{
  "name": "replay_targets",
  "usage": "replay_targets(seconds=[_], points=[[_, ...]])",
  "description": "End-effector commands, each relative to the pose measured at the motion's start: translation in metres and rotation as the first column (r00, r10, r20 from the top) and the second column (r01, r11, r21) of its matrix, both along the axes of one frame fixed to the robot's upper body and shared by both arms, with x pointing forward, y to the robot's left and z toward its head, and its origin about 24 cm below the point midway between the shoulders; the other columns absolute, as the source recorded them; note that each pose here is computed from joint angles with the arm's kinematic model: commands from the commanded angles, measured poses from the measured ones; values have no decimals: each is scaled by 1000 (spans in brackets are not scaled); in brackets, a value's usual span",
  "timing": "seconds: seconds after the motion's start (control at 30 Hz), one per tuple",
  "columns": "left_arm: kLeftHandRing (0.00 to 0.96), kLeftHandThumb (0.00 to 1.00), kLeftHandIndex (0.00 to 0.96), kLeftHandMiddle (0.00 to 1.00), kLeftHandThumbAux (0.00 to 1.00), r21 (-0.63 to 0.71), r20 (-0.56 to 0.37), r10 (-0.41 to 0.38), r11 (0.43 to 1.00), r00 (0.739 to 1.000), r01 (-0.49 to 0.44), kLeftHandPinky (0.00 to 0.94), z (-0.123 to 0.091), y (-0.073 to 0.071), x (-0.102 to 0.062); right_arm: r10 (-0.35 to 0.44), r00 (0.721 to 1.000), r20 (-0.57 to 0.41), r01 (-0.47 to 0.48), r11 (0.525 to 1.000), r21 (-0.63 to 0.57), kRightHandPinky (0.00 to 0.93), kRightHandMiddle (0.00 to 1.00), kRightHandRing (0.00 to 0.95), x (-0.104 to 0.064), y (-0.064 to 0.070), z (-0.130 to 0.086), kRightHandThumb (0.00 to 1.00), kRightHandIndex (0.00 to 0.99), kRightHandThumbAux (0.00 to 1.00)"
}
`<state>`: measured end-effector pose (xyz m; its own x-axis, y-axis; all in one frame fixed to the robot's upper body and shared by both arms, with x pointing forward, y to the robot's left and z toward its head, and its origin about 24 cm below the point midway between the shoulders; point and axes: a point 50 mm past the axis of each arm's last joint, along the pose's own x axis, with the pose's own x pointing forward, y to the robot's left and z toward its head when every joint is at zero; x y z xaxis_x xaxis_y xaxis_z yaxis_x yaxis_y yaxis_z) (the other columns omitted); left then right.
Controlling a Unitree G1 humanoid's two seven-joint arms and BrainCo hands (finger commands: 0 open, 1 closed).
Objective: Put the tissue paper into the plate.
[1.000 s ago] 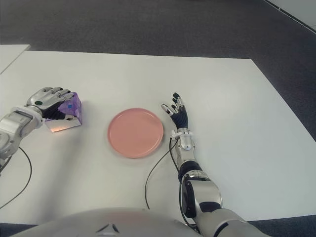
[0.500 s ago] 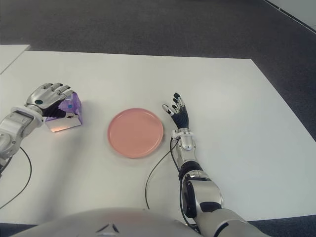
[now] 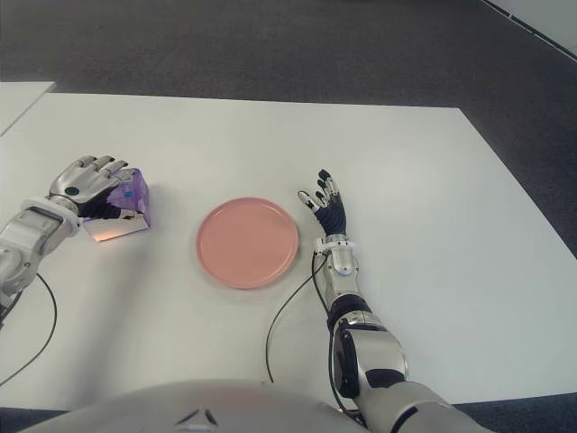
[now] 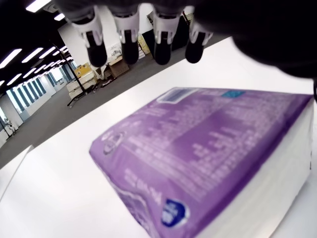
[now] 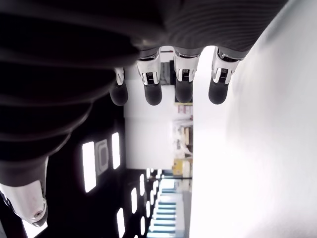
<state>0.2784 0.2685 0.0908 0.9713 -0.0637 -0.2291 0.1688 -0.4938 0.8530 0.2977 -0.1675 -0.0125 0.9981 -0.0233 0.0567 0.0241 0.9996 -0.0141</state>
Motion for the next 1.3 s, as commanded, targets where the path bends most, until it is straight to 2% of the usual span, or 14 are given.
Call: replay_targets(seconds=[0.03,0.3,0.67,1.3], points=[[0,0,0,0,152,27,-56,27,999,998,-26,0,-8,5,-2,-29,989,-148,32,999,17,0,0,0,-24,-7,-31,48,0,587],[0,0,0,0,165,35,-99,58,998,993,-55,0,-8,10,-4,-29,989,-147,32,999,17,0,0,0,-24,-8,-31,48,0,587],[0,0,0,0,175,34,-149,54,998,987,-49,0,-11,11,-7,-30,989,-146,33,999,17,0,0,0,-24,-9,-31,48,0,587],[0,0,0,0,148,71,-154,30,997,988,-19,0,-30,19,-8,-30,989,-147,33,999,18,0,0,0,-24,-11,-31,48,0,587]])
